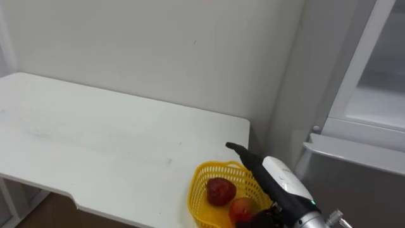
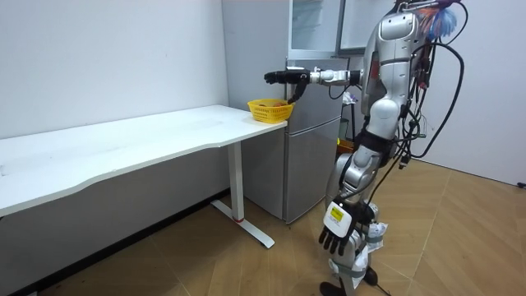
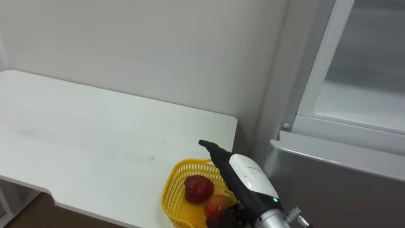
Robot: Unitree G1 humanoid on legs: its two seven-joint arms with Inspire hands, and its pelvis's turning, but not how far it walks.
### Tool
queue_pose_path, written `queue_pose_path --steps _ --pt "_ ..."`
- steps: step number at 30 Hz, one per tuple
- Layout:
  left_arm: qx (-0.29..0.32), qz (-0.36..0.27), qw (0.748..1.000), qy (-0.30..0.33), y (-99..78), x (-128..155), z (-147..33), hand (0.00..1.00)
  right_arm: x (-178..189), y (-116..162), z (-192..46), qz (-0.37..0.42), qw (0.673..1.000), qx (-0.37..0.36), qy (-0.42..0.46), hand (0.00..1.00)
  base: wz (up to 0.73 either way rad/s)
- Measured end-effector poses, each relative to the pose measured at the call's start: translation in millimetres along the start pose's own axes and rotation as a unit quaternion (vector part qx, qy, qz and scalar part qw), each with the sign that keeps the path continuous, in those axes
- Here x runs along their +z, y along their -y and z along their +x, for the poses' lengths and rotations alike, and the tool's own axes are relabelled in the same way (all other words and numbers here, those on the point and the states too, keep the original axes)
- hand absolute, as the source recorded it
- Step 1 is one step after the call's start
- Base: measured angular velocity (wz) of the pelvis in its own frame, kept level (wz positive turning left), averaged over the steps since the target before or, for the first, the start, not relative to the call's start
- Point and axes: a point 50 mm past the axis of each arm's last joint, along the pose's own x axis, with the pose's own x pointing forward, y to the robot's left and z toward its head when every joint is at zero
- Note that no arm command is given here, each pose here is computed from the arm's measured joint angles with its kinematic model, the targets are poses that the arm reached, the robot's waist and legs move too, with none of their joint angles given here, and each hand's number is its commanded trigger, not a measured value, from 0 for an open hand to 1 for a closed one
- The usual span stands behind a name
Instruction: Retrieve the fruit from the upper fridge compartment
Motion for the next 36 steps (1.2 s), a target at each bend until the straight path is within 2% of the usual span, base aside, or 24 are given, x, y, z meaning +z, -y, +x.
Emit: queue_pose_path --steps 8,18,22,29,36 --pt "0.002 -0.001 1.0 0.001 -0.6 1 0.1 0.0 0 1 0 0.003 1.0 -0.002 0.001 0.0 0.0" --pt "0.011 -0.01 1.0 -0.001 0.0 -2 -0.5 0.0 29 31 2 0.092 0.991 -0.066 0.064 0.0 0.0" --pt "0.014 -0.008 1.0 0.0 0.5 -3 -1.0 0.0 45 30 -5 0.1 0.989 -0.058 0.097 0.0 -0.03" --pt "0.015 -0.004 1.0 -0.003 5.3 -5 -0.7 0.0 50 18 -25 0.102 0.989 -0.019 0.102 0.0 -0.15" --pt "0.01 -0.002 1.0 -0.002 8.6 -5 -0.5 0.0 53 11 -37 0.144 0.984 -0.013 0.103 0.0 -0.16"
